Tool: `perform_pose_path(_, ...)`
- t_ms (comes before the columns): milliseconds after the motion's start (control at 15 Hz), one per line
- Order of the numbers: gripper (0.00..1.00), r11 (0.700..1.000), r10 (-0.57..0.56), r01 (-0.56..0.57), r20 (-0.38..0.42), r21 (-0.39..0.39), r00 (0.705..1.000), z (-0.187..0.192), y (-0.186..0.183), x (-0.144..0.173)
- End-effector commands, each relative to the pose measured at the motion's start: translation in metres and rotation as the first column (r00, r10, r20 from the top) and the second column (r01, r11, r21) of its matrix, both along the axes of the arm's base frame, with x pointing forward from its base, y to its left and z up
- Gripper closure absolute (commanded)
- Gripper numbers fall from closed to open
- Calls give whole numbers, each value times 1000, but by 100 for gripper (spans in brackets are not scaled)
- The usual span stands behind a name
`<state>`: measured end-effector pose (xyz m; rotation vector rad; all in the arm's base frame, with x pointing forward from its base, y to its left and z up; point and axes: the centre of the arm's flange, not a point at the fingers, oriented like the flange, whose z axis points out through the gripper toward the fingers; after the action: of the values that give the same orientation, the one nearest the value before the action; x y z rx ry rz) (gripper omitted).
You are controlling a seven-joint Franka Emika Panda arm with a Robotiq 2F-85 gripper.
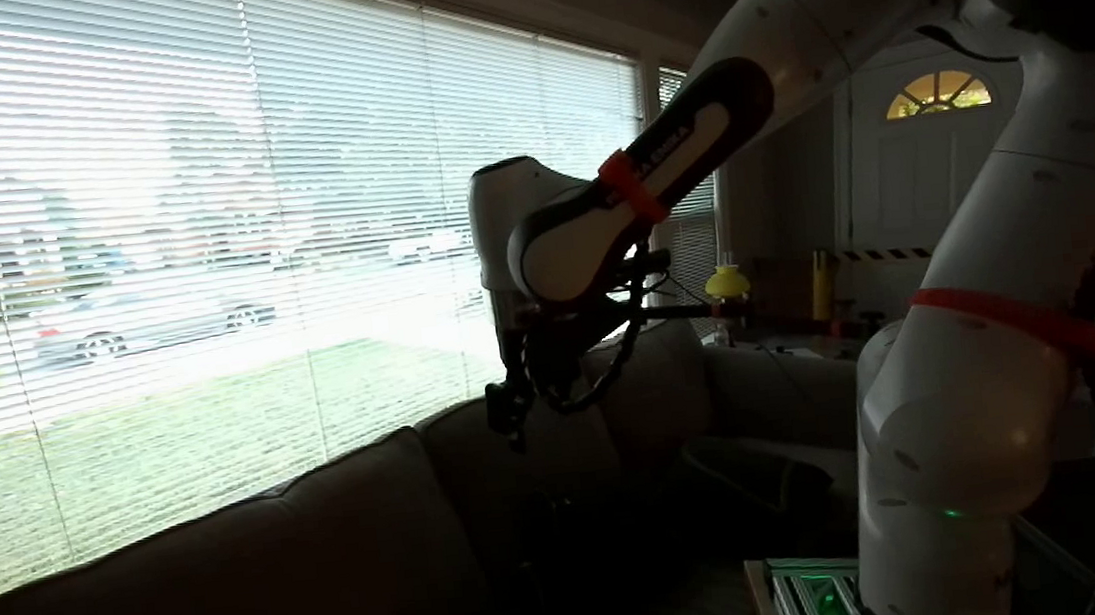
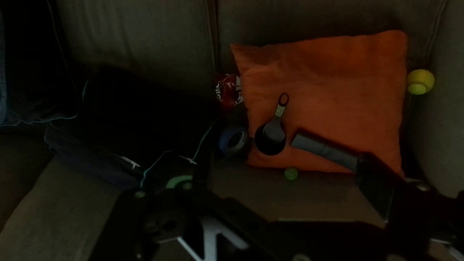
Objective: Put the snack packet on the armrest of the chair
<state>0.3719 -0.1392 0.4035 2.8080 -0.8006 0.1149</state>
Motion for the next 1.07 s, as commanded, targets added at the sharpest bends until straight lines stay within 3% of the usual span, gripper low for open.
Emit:
perform_pose_path(0, 0, 1000, -1, 1, 1, -1, 1000, 1, 0, 1)
perform_pose_path(333, 0, 1000, -4, 4, 4, -2, 1000, 2, 0, 2)
perform_pose_path(533, 0, 999, -42, 40, 72, 23, 997, -22, -16, 13)
perform_pose_path(800, 0, 995, -4, -16, 210, 95, 978, -53, -59, 45)
perform_pose_path(1000, 0, 971, 39, -99, 263, 217, 964, -85, -95, 69)
